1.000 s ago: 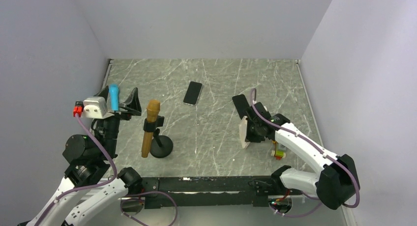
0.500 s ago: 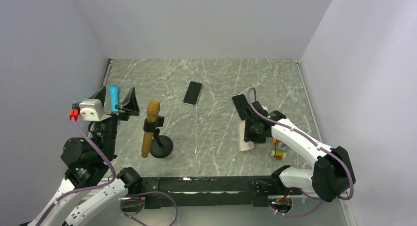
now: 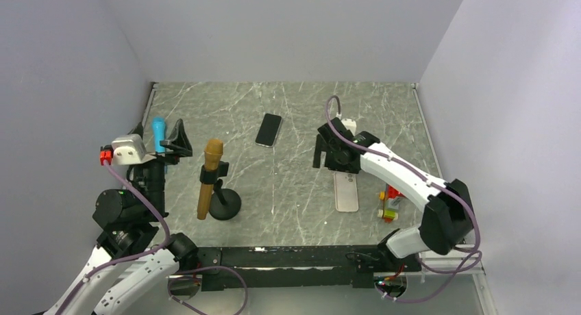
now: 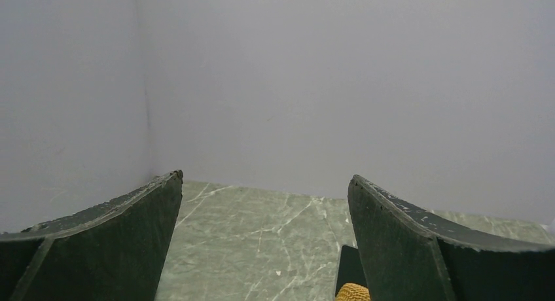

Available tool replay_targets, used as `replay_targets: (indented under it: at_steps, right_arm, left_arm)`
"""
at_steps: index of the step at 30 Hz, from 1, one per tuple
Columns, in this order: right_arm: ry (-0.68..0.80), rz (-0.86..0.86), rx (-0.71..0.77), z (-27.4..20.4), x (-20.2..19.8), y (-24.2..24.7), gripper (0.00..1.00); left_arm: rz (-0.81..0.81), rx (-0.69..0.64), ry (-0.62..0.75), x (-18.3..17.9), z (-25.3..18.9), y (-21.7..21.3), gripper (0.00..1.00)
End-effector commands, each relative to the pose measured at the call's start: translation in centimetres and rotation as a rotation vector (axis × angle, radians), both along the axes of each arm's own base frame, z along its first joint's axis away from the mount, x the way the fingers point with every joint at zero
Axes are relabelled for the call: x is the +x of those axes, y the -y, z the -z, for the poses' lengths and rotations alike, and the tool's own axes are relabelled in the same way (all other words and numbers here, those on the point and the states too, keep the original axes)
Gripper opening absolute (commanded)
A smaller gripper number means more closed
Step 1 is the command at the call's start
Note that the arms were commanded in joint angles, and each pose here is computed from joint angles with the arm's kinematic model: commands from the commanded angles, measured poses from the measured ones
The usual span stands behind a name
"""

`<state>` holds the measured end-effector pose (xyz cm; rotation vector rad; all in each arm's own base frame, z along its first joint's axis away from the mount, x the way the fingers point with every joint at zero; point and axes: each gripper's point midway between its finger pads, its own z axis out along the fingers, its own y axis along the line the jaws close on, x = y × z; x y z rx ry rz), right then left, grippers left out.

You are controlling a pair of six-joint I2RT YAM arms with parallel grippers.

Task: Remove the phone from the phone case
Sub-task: Pick up the phone at the center of the board.

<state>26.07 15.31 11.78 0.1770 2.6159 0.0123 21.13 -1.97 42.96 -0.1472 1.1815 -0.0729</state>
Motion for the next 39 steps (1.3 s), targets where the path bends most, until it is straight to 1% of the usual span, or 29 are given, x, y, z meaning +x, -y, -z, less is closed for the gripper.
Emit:
replay_targets:
  at_steps: [1, 3, 4, 6, 8, 9, 12, 13, 15, 19, 23, 27, 35, 38, 39]
  right_arm:
    - [0.177, 0.085, 0.365, -2.7, 6.2, -7.8, 1.0]
    - [0.239, 0.142, 0.438, -3.1, 9.0, -10.1, 1.0]
    - [0.253, 0.175, 0.443, -3.1, 10.3, -10.9, 1.0]
    - [0.234, 0.243, 0.43, -2.0, 12.6, -12.6, 1.0]
    - [0.169, 0.308, 0.382, 0.1, 14.4, -14.3, 1.0]
    - [0.159, 0.337, 0.355, 0.2, 16.0, -15.6, 1.0]
    - [0.119, 0.361, 0.222, 2.6, 17.6, -17.3, 1.0]
    - [0.116, 0.357, 0.203, 3.2, 17.8, -17.9, 1.0]
    - [0.122, 0.337, 0.215, 4.4, 18.6, -19.4, 1.0]
    - [0.158, 0.289, 0.23, 6.0, 19.2, -21.0, 1.0]
    - [0.18, 0.229, 0.141, 7.4, 19.6, -21.3, 1.0]
    - [0.189, 0.202, 0.103, 8.3, 19.8, -21.8, 1.0]
    - [0.144, 0.128, 0.054, 11.1, 19.7, -22.9, 1.0]
    - [0.081, 0.106, 0.03, 12.7, 19.0, -22.8, 1.0]
    - [0.05, 0.102, 0.024, 13.4, 18.6, -22.7, 1.0]
  left_arm:
    - [-0.058, -0.043, 0.007, 0.3, 0.0, -0.9, 0.99]
    - [-0.069, -0.038, 0.004, 0.5, 0.1, -1.0, 0.99]
    - [-0.072, -0.038, 0.002, 0.5, 0.2, -1.1, 1.0]
    - [-0.074, -0.043, -0.003, 0.6, 0.4, -1.0, 0.99]
    - [-0.075, -0.064, -0.007, 0.7, 0.6, -1.1, 0.99]
    - [-0.072, -0.072, -0.007, 0.6, 0.6, -1.1, 0.99]
    - [-0.063, -0.078, -0.005, 0.6, 0.6, -1.0, 0.99]
    - [-0.061, -0.081, -0.005, 0.6, 0.6, -1.0, 0.99]
    - [-0.054, -0.085, -0.007, 0.7, 0.7, -0.8, 1.0]
    - [-0.025, -0.087, -0.014, 0.8, 0.7, -0.2, 0.99]
    - [-0.008, -0.1, -0.008, 0.6, 0.4, -0.2, 0.99]
    - [-0.007, -0.111, 0.001, 0.3, 0.3, -0.4, 1.0]
    - [-0.004, -0.125, 0.003, 0.2, 0.2, -0.6, 0.99]
    - [0.003, -0.119, -0.003, 0.2, 0.2, -0.5, 0.99]
    - [0.014, -0.141, 0.0, 0.1, 0.1, -0.4, 1.0]
